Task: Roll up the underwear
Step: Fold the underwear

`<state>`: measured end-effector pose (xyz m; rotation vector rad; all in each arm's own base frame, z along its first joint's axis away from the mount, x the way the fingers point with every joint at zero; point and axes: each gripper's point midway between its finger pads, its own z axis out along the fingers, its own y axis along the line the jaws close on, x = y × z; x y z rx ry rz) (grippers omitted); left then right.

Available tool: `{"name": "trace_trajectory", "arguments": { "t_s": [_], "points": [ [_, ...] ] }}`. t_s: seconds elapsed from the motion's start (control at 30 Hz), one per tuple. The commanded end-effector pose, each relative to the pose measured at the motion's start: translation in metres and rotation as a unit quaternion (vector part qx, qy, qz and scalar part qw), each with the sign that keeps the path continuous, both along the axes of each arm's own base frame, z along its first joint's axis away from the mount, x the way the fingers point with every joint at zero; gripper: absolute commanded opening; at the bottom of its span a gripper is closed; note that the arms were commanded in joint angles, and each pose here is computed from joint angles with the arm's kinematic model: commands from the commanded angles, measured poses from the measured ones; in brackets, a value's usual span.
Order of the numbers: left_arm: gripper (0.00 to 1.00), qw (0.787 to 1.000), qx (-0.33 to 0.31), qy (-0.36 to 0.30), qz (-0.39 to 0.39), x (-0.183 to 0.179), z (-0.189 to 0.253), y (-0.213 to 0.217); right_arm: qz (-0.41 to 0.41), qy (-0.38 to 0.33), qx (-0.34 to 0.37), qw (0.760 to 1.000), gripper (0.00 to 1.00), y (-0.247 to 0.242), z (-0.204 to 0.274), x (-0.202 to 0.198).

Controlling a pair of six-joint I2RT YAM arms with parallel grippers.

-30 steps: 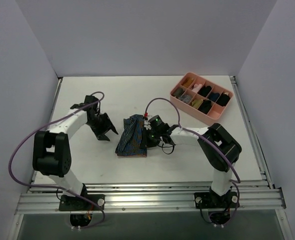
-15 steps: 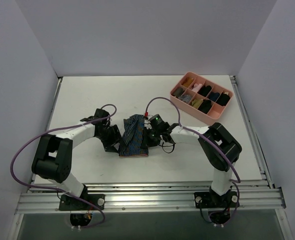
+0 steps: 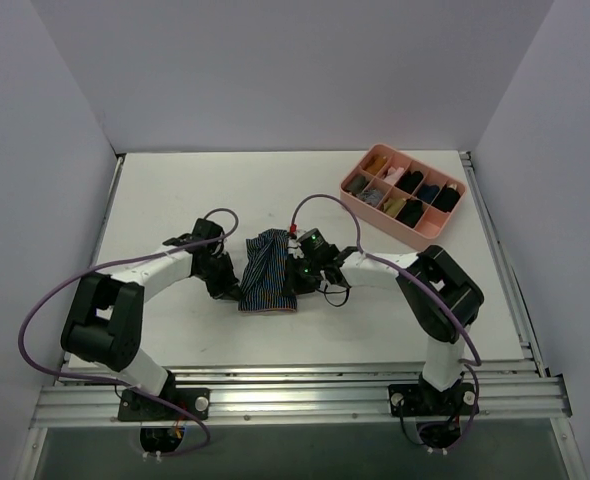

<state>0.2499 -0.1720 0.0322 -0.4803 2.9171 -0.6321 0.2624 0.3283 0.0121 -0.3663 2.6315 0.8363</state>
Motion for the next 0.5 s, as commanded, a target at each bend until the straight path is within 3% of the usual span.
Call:
{"name": "trace_trajectory", "arguments": {
  "t_s": [0.0,0.47],
  "points": [
    [0.03,0.999,0.013,-0.044,-0.018,0.022,0.027,0.0,-0.013,0.019,-0.069,0.997,0.11,-0.032,-0.014,-0.011],
    [0.02,0.999,0.018,-0.025,-0.041,0.02,0.033,-0.001,-0.004,-0.016,0.001,1.0,0.12,0.0,0.032,-0.01]
  ]
}}
